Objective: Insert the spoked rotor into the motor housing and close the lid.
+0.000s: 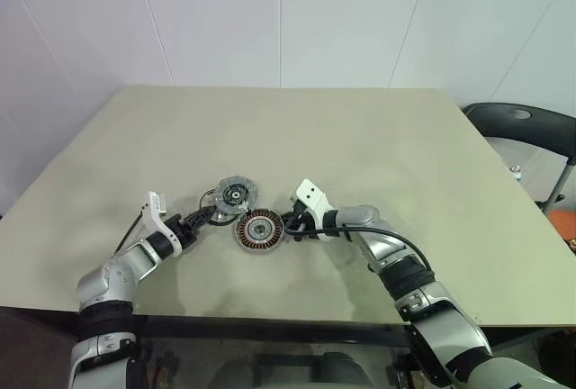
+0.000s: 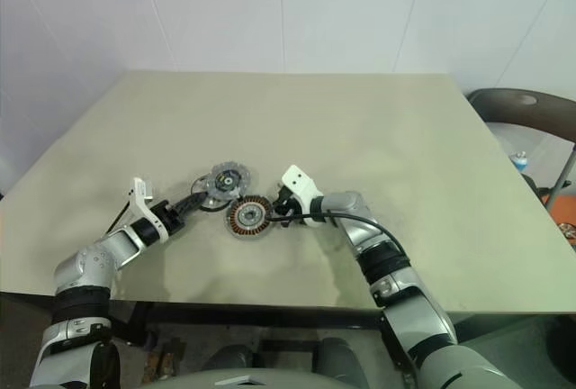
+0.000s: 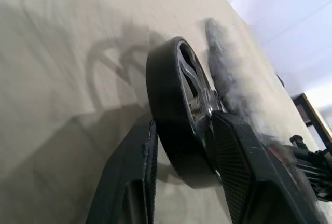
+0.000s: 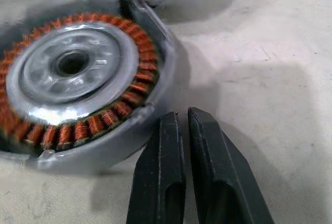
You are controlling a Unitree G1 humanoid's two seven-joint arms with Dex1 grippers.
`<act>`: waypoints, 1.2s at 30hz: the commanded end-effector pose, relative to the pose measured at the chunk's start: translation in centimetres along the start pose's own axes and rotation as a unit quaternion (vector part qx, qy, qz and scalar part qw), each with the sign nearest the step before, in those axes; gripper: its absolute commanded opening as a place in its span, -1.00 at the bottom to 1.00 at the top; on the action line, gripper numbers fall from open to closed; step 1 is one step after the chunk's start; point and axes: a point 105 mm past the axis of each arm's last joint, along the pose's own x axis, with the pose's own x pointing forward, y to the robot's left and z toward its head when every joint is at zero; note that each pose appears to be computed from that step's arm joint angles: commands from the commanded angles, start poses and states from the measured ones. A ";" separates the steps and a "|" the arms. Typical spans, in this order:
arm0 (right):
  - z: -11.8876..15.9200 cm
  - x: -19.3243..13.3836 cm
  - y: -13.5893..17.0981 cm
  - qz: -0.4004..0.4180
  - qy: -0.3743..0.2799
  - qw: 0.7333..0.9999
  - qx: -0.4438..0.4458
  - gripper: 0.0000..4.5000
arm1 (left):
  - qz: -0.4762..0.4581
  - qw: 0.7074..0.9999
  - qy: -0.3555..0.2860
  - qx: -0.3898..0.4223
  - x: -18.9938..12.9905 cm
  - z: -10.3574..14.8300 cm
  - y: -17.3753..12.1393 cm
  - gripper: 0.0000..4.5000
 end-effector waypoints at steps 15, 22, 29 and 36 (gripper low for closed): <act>0.8 0.5 0.1 0.002 -0.010 1.000 -0.014 -0.85 | -0.005 1.000 -0.002 -0.005 0.1 0.5 -0.3 -0.25; 0.8 0.5 0.1 0.001 -0.013 1.000 -0.010 -0.85 | -0.003 1.000 -0.005 -0.006 0.1 0.7 -0.2 -0.50; 0.8 0.4 0.1 0.000 -0.013 1.000 -0.009 -0.85 | -0.012 1.000 -0.009 -0.008 0.2 1.0 -0.8 -0.78; 0.8 0.6 -0.1 -0.005 -0.010 1.000 -0.011 -0.85 | -0.003 1.000 -0.016 -0.012 0.2 1.4 -0.4 -0.78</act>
